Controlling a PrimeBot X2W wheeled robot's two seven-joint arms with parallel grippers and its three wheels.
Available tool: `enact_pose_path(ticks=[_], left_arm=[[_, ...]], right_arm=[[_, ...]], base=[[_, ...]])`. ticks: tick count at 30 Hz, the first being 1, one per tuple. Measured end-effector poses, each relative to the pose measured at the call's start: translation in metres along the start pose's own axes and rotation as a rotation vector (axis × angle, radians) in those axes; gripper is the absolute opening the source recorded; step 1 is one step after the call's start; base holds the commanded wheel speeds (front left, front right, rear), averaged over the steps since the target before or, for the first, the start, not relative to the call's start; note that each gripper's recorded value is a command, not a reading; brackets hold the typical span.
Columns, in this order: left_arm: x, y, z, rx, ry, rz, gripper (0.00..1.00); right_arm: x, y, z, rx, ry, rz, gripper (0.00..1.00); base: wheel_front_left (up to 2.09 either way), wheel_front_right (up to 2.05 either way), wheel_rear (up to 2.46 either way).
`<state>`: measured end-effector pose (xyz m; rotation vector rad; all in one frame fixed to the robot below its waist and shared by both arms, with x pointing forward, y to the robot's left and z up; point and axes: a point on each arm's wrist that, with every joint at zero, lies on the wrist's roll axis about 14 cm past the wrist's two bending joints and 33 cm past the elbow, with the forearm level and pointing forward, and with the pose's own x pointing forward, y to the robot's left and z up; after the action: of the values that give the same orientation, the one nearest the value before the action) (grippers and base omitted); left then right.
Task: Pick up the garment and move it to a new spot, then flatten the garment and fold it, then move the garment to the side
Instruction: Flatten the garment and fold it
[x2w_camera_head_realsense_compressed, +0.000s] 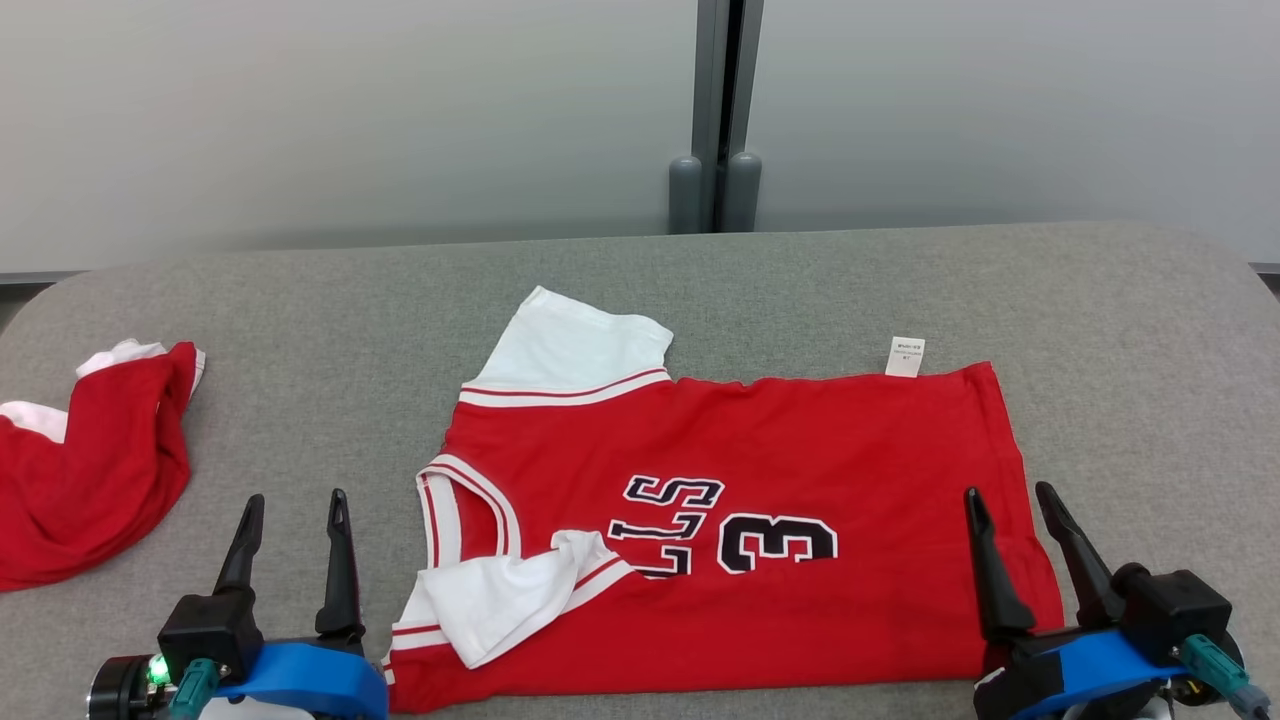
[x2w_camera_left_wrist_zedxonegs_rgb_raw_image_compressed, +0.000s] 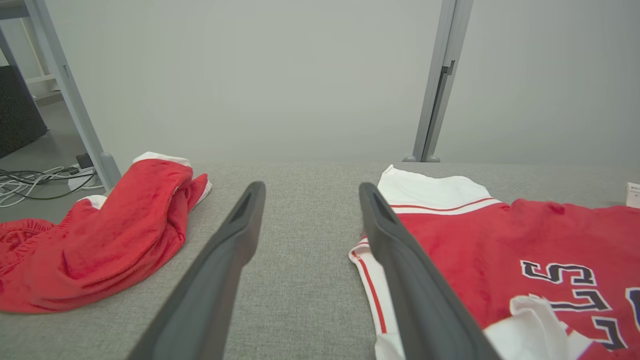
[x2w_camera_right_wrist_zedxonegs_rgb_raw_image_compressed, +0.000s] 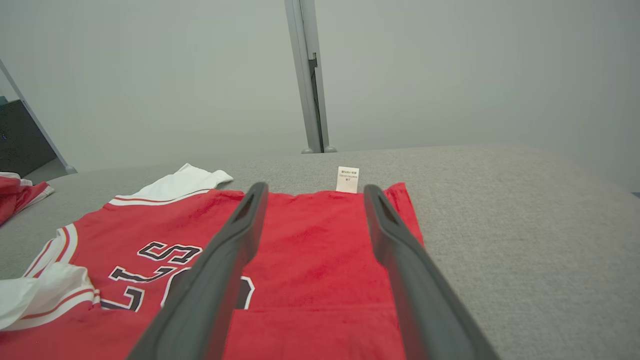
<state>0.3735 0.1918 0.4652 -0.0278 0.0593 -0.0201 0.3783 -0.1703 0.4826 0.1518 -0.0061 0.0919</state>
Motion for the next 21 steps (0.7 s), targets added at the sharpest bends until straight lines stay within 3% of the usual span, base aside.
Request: enact_pose_path(ticks=[16,21], left_arm=[[0.000,0.002,0.002,-0.002,-0.007,0.005,1.00],[0.018,-0.005,0.009,-0.012,-0.025,-0.039,1.00]], right_arm=[[-0.002,0.001,-0.004,-0.004,0.013,-0.002,1.00],[0.008,-0.011,0.003,-0.033,-0.004,-0.023,1.00]], base=[[0.00,0.00,0.00],[0.00,0.00,0.00]])
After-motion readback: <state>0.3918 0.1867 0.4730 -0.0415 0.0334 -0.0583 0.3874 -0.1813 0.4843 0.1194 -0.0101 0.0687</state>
